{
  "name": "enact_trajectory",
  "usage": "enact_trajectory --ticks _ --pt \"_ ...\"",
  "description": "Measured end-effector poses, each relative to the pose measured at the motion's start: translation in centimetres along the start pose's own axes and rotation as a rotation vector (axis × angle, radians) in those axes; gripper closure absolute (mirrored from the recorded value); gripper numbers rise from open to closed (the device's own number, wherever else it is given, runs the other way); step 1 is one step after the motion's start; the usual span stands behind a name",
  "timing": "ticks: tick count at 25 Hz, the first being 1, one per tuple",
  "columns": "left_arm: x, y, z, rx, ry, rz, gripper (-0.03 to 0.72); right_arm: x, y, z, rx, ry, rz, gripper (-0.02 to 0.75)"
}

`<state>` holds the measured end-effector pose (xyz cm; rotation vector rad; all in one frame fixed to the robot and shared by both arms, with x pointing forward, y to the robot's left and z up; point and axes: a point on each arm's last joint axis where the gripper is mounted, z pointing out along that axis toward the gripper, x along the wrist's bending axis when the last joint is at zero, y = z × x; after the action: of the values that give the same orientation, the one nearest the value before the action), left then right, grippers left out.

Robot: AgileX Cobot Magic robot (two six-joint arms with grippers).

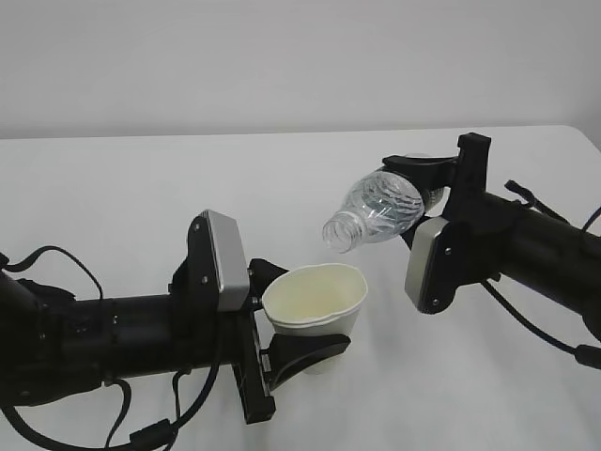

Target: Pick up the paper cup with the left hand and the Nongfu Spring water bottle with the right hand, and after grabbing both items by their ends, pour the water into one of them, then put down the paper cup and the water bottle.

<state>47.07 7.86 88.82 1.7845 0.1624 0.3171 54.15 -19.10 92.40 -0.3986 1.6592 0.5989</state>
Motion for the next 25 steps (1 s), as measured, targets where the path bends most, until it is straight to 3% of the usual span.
enact_trajectory --ticks 25 --pt "0.21 0.01 -0.01 -0.001 0.023 -0.011 0.254 -0.28 -0.08 0.23 0.001 -0.011 -0.073 0.301"
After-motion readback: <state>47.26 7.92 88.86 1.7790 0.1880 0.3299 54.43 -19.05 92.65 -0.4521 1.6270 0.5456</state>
